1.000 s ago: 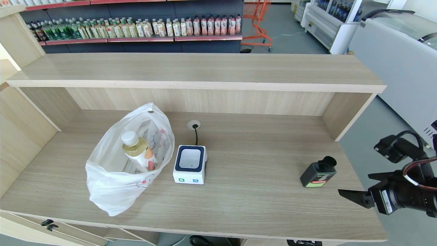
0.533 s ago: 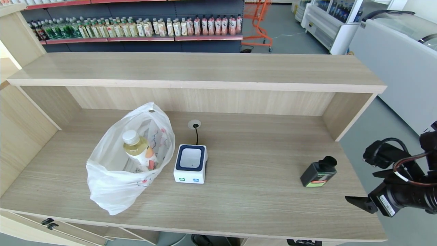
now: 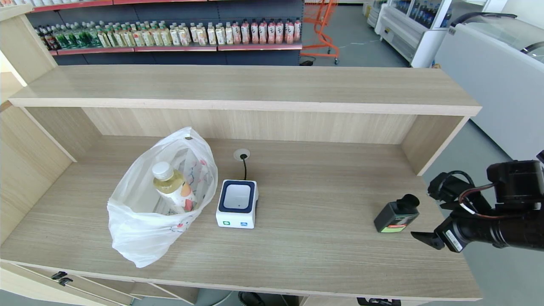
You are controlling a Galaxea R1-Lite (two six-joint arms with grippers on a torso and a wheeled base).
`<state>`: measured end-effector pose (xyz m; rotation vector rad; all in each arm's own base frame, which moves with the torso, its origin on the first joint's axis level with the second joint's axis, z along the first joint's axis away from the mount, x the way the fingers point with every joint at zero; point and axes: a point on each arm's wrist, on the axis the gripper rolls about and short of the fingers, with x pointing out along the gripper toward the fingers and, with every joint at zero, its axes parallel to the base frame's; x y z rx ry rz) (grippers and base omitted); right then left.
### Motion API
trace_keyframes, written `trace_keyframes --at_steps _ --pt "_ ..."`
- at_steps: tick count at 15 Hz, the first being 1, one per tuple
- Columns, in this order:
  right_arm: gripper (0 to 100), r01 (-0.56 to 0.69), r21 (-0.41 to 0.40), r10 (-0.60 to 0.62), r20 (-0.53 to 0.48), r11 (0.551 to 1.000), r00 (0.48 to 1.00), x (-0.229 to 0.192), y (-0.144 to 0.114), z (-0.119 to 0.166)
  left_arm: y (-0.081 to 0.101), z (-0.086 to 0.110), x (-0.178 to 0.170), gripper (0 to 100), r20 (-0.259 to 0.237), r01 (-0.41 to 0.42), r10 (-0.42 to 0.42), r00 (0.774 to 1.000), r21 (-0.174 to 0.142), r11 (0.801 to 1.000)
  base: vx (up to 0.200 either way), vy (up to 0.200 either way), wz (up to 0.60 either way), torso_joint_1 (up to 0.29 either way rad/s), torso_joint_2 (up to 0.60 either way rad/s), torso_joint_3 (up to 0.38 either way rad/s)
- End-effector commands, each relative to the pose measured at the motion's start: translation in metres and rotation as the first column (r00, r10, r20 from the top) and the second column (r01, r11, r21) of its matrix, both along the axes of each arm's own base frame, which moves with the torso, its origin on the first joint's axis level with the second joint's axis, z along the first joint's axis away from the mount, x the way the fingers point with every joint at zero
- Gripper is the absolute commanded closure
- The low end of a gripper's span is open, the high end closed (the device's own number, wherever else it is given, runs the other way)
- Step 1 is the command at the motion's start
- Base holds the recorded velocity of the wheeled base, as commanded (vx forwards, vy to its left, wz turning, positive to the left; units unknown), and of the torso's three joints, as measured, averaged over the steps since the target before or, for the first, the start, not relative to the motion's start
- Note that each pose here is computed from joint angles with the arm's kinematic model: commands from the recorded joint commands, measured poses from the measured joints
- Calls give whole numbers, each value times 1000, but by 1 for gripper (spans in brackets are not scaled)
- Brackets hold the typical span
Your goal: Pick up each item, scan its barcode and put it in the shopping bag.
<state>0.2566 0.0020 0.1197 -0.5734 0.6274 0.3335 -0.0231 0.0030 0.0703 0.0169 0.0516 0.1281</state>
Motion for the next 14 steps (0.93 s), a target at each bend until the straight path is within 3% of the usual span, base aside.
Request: trace_keyframes --at_steps 1,14 --pt "0 -47 26 48 -56 999 997 15 6 -23 0 0 0 0 0 0 0 1000 0 1000 0 0 0 0 0 0" --pt "0 -181 52 182 -17 982 983 55 40 -31 0 0 0 0 0 0 0 1000 0 1000 0 0 0 0 0 0"
